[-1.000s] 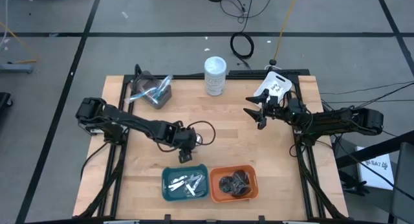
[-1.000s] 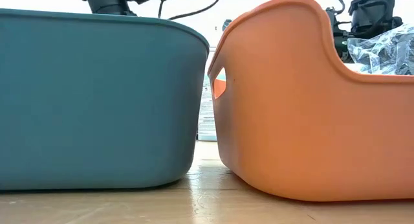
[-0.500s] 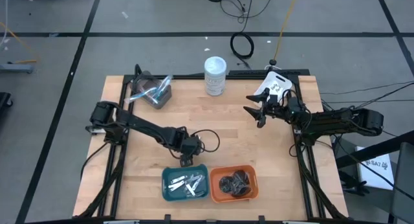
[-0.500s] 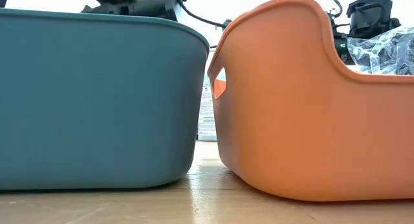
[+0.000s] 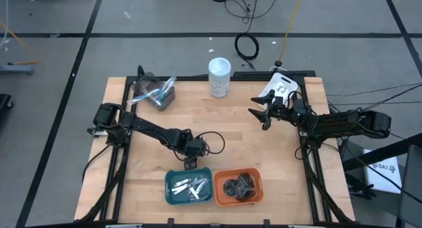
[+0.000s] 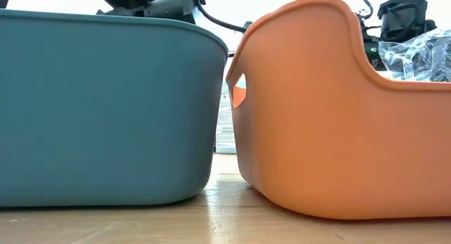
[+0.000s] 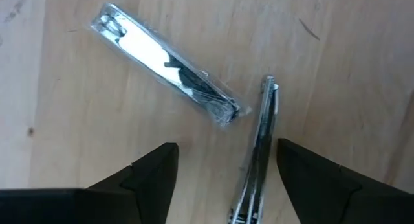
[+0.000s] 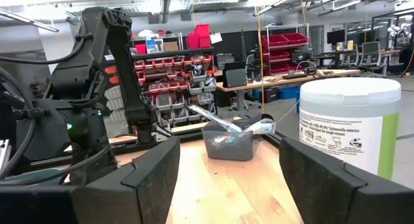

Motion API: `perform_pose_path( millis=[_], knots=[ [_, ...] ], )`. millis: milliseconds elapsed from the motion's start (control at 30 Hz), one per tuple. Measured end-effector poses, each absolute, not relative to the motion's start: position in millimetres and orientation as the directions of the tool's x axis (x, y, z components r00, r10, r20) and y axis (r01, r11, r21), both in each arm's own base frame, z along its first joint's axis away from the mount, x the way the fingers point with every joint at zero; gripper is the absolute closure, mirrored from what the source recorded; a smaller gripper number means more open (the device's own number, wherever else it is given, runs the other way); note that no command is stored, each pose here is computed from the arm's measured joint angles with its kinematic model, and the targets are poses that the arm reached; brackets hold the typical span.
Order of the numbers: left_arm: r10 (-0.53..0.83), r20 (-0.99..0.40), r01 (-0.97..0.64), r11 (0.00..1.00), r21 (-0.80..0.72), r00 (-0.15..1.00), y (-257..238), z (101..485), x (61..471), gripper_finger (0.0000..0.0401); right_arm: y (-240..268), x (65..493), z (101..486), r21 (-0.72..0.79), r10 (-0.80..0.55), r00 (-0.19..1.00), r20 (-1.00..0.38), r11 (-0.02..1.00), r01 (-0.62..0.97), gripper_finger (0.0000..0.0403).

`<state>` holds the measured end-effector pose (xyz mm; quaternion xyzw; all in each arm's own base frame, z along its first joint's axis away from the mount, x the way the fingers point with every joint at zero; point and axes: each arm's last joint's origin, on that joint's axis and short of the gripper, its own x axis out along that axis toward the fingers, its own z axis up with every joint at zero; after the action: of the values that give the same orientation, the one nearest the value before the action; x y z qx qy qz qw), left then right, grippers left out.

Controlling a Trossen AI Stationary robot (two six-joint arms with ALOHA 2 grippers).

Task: Pick & Place Travel size toiletries
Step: Put the silver nail cutter into the green bin

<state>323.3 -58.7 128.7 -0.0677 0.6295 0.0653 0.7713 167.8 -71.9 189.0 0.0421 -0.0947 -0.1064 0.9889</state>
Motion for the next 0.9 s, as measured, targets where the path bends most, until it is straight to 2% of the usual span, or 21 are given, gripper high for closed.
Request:
perform_pose_path(
  millis=[133, 367, 600, 667, 900],
  knots=[
    [-0.004, -0.980, -0.185, 0.982, -0.041, 0.197, -59, 128, 323, 0.0182, -72, 168, 189, 0.104, -0.219, 0.959, 0.179, 0.974, 0.203, 0.0152],
    [-0.018, -0.981, -0.184, 0.982, -0.054, 0.195, -60, 128, 323, 0.0293, -72, 168, 189, 0.104, -0.218, 0.959, 0.179, 0.974, 0.202, 0.0152],
    [-0.017, -0.980, -0.152, 0.987, -0.048, 0.197, -60, 129, 324, 0.0381, -72, 168, 189, 0.104, -0.218, 0.959, 0.179, 0.974, 0.202, 0.0152],
    [-0.019, -0.978, -0.143, 0.989, -0.050, 0.207, -61, 132, 324, 0.0391, -72, 168, 189, 0.104, -0.218, 0.959, 0.179, 0.974, 0.202, 0.0152],
    [0.005, -0.973, -0.160, 0.987, -0.033, 0.231, -57, 153, 315, 0.0378, -72, 168, 189, 0.104, -0.218, 0.959, 0.179, 0.974, 0.202, 0.0152]
  ],
)
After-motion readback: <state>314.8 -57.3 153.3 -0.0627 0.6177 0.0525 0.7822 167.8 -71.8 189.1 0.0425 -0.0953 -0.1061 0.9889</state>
